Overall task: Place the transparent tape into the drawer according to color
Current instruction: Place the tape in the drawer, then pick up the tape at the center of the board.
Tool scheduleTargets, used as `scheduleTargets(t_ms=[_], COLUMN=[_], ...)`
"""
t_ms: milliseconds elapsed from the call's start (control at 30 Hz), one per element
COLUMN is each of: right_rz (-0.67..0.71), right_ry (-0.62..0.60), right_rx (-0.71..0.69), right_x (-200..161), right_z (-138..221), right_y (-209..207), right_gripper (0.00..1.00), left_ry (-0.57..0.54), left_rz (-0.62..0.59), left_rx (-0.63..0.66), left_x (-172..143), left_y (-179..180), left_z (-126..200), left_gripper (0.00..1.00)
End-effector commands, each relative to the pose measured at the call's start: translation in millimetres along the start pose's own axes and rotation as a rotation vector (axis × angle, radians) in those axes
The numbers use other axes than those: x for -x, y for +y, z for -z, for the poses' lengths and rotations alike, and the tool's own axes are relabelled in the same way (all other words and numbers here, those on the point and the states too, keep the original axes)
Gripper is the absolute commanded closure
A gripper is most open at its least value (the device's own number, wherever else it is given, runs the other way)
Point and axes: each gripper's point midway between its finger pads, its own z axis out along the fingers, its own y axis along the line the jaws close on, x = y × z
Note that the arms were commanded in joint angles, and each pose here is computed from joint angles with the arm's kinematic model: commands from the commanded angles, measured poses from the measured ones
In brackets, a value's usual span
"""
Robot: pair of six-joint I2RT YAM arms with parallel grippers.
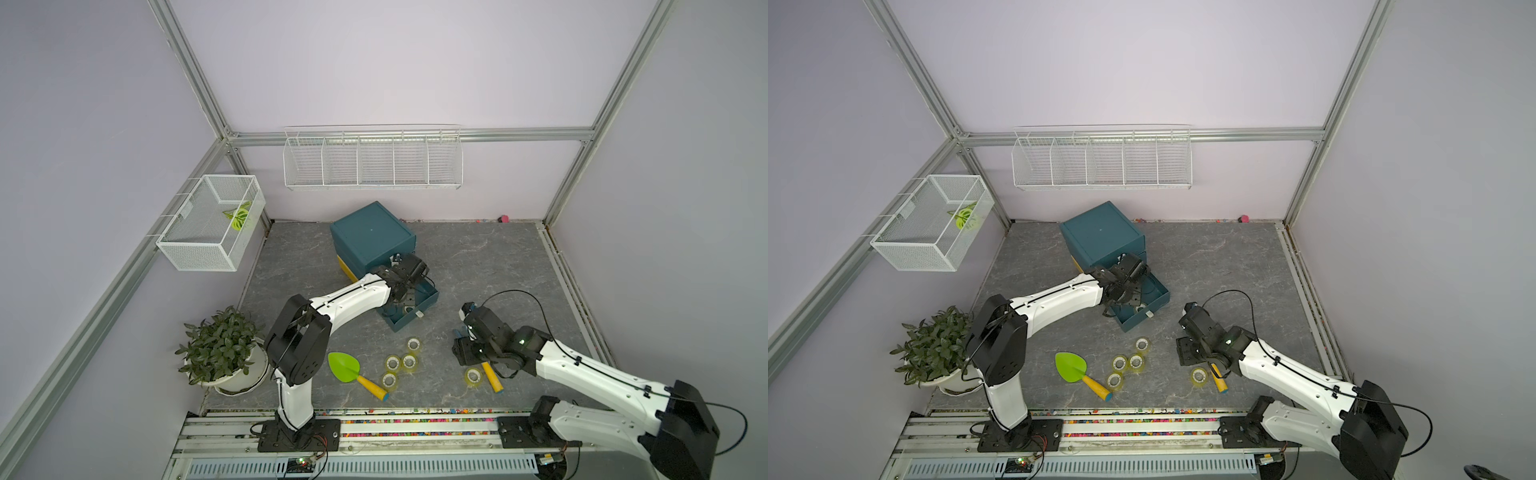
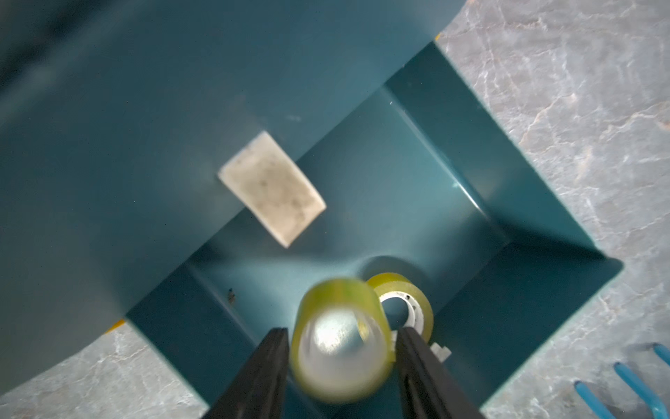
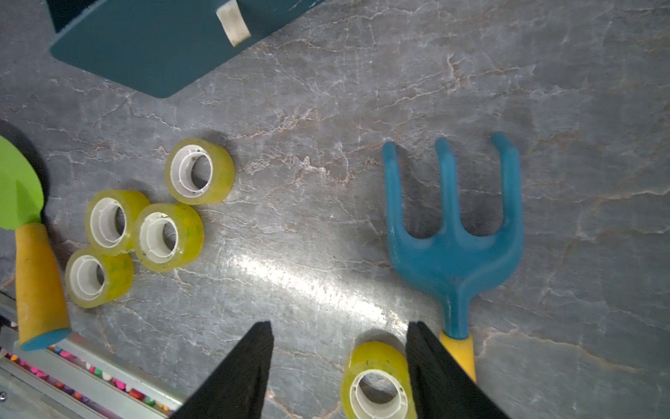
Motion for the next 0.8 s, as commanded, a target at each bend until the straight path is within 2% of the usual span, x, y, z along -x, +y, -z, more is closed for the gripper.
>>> scheduleTargets(t_ms=[0, 100, 233, 333, 500, 767], right_rz=[-0.003, -0.005, -0.005, -0.005, -0.017, -0.072], right_ry=[0.010, 0.009, 0.017, 0.029, 0.059, 0.203], right_rx=[0.000, 0.001, -0.007, -0.018, -0.039, -0.058], right_x=[-6.2, -6.5, -7.3, -9.4, -16.8, -50.6], right_z=[-0.5, 0.3, 2.1, 3.8, 6.6, -1.2], right_y=[-1.1, -1.3, -2.3, -4.5, -9.5, -16.1], right_gripper=[0.36, 0.36, 0.36, 0.36, 0.36, 0.37], left_ry=[0.010, 0.008, -0.016, -0.040, -0.101, -0.255], left_rz=[0.024, 0.031, 0.041, 0.045, 0.053, 0.048], left_rx=[0.002, -0.003, -0.037, -0.065, -0.115, -0.066], left_x=[3.7, 4.2, 10.4, 14.0, 14.1, 15.0], left_y=[2.9, 3.2, 1.7, 1.8, 12.3, 55.4], left_z=[-1.3, 4.0, 21.4, 39.5, 81.7, 139.4], left_gripper=[0.39, 0.30, 0.22, 0.17, 0.01, 0.00])
